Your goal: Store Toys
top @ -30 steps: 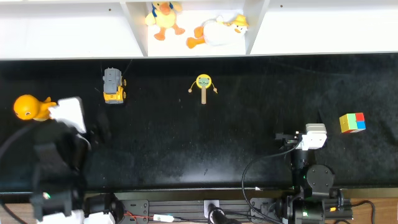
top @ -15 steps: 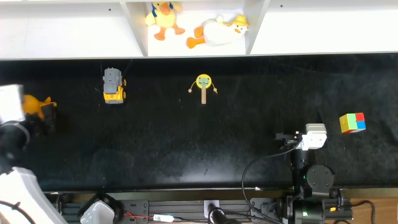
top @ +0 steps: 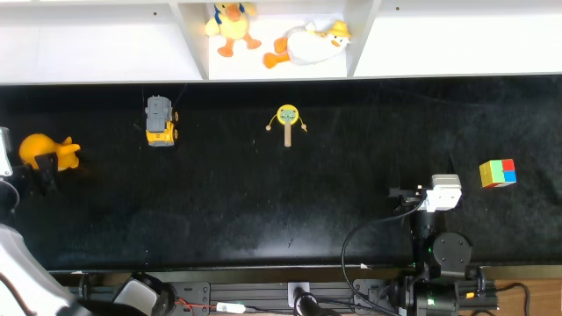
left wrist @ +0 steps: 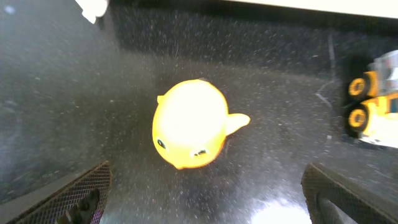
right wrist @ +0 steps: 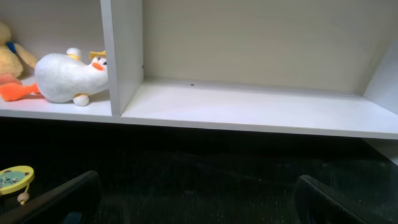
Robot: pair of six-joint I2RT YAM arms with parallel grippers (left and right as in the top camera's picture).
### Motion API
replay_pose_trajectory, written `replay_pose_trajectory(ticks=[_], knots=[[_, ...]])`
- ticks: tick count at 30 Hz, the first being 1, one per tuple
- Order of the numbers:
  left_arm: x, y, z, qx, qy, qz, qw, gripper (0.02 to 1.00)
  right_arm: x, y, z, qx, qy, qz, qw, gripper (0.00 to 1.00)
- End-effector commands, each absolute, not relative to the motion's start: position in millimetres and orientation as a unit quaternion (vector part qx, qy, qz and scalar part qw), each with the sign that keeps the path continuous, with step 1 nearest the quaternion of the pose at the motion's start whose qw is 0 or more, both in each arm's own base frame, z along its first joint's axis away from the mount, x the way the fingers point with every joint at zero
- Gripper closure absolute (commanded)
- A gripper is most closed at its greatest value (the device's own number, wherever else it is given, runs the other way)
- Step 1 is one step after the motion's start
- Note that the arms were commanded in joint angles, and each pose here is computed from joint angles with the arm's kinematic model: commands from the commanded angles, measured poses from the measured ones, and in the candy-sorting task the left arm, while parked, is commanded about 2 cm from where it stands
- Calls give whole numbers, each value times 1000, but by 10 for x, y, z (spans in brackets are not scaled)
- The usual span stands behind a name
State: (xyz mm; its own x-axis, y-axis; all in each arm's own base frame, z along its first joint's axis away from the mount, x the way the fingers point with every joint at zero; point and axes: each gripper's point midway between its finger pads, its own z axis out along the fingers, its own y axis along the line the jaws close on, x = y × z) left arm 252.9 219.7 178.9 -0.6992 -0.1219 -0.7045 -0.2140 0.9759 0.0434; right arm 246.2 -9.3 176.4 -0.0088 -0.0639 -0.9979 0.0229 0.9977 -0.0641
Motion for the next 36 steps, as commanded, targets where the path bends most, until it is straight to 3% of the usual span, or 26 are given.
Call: replay_pose_trajectory(ticks=[1,11,12,17,21,26,36], knots=[[2663,2355,1695,-75,919,59,382,20,2466,-93,1725,-14,710,-29,703,7],[2934,2395,1333,-57,927,32,370,23,2466,-93,1725,-14,710,-29,703,5],[2953,2397,1308,-55,928,33,368,88,2466,-93,1727,-14,710,-29,704,5],[3003,2406,1264,-48,931,46,358,601,2466,-93,1724,-14,710,-29,703,5],[3012,2388,1280,-50,931,45,359,787,2466,-93,1725,-14,710,-29,703,5],[2978,2316,1437,-92,927,29,363,873,2466,-93,1725,-14,710,-29,703,5],[3089,2216,1674,-95,932,52,346,847,2466,-93,1725,-14,710,-29,703,5]])
